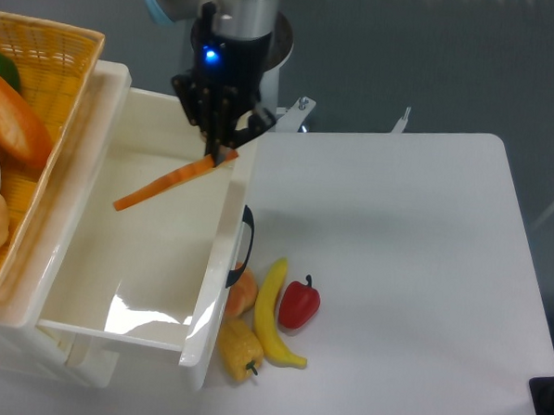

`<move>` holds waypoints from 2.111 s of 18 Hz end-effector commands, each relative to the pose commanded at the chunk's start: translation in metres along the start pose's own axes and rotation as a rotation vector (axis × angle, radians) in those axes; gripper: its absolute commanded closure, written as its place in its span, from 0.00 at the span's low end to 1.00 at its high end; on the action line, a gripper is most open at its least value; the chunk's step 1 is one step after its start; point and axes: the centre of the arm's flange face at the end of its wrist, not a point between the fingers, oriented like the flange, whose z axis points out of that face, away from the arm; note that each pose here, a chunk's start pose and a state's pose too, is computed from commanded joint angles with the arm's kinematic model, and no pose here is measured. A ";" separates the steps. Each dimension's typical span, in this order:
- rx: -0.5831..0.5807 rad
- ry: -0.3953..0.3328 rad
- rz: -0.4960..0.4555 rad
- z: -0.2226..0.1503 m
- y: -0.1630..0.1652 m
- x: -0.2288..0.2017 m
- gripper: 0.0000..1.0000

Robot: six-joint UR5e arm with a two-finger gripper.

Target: Place the bread slice in the upper white drawer

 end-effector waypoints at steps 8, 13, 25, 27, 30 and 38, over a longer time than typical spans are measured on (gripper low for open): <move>-0.030 0.002 -0.005 0.008 0.002 -0.003 0.01; -0.028 -0.018 -0.024 0.004 0.011 -0.017 0.00; -0.051 -0.131 -0.098 0.037 0.137 -0.198 0.00; -0.110 -0.155 -0.093 0.051 0.158 -0.220 0.00; -0.171 -0.167 -0.051 0.071 0.189 -0.250 0.00; -0.311 -0.108 0.000 0.121 0.225 -0.279 0.00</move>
